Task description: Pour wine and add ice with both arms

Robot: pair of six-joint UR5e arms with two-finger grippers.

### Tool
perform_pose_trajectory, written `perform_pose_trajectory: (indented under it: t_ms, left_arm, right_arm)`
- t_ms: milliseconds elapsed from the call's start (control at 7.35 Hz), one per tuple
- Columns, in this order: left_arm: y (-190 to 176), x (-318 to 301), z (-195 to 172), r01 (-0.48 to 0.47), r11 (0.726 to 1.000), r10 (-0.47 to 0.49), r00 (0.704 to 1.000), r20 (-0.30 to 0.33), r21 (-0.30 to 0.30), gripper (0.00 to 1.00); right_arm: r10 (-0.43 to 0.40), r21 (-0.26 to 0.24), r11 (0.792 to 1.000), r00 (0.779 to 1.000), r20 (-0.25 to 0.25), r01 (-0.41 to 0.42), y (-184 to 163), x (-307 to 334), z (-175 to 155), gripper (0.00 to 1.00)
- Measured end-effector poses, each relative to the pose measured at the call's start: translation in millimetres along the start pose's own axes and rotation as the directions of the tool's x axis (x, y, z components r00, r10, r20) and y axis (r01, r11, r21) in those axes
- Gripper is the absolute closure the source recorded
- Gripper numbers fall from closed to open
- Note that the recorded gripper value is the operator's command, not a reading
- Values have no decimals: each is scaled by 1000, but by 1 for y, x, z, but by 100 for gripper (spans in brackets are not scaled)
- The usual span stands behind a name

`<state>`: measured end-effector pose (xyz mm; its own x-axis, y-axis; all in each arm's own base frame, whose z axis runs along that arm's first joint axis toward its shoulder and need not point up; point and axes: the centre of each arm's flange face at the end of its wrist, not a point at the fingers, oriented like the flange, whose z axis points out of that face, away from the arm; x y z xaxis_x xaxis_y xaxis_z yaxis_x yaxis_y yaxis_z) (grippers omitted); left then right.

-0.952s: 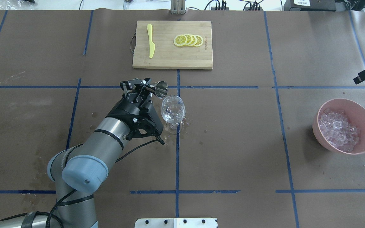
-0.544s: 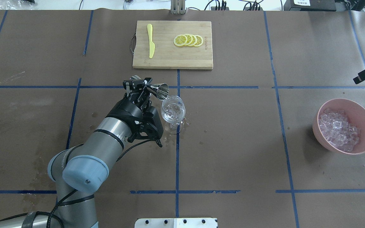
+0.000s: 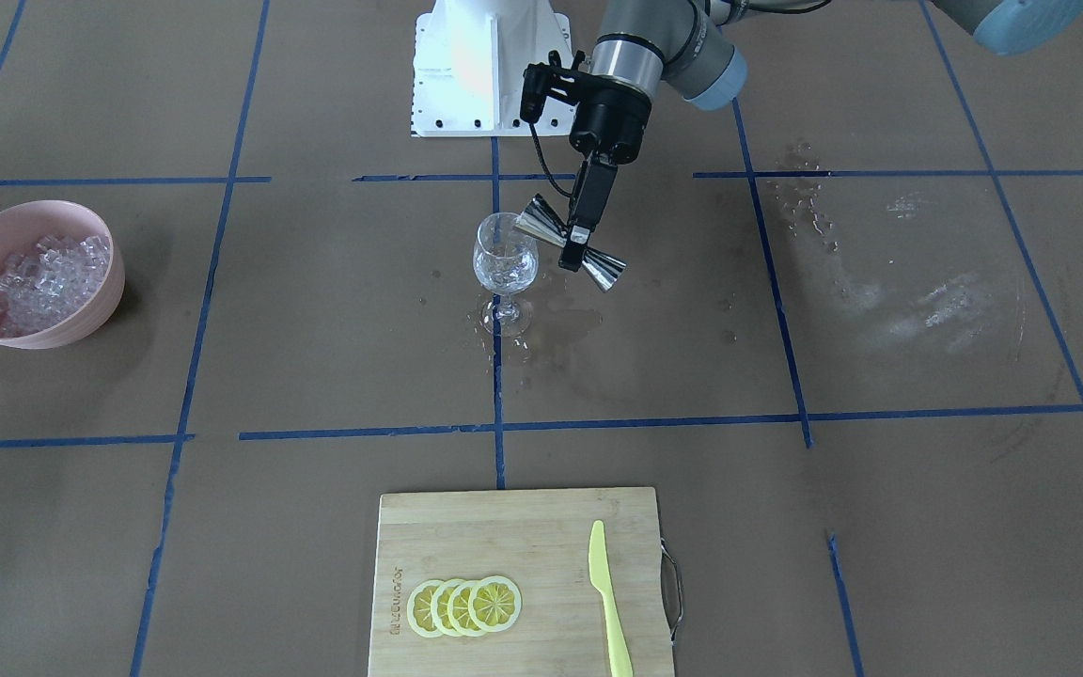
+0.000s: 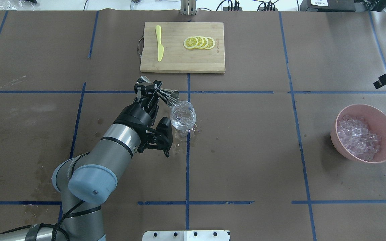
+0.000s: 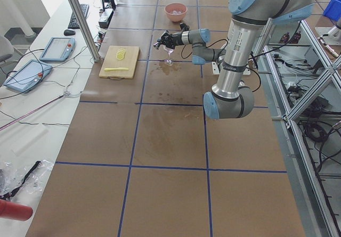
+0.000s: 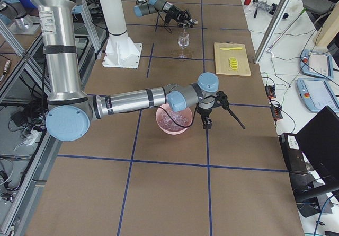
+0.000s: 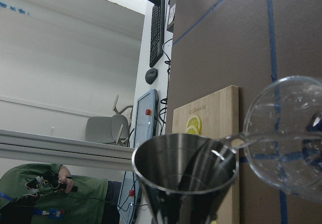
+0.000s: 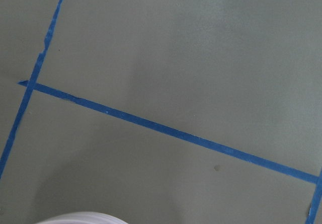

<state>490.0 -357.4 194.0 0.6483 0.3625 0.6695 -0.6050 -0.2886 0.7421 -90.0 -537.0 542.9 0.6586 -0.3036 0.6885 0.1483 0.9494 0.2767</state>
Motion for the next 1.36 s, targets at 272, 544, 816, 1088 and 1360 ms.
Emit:
perform_pose_trajectory:
  t_ms: [272,544,816,1088,1360]
  left_arm:
    - [-4,-4,1,-108,994,108,994,8,-3,100]
    - [-9,-7,2,-218,975,218,976,10,-30,100]
    - [-18,-15,3,-266,963,267,963,16,-45,100]
    - [-15,-33,-4,-109,994,110,992,65,-16,100]
    - [-7,-38,-9,249,967,-252,965,71,52,100]
  right_arm:
    - [-3,3,1000,1000,0,3,0,-1,-1,0]
    - [-4,4,1000,1000,1,4,-1,-2,-2,0]
    - [-7,7,1000,1000,3,7,-1,-4,-4,0]
    - [18,15,1000,1000,7,-18,-1,-8,-8,0]
    - [92,25,995,996,13,-93,-1,-14,-14,0]
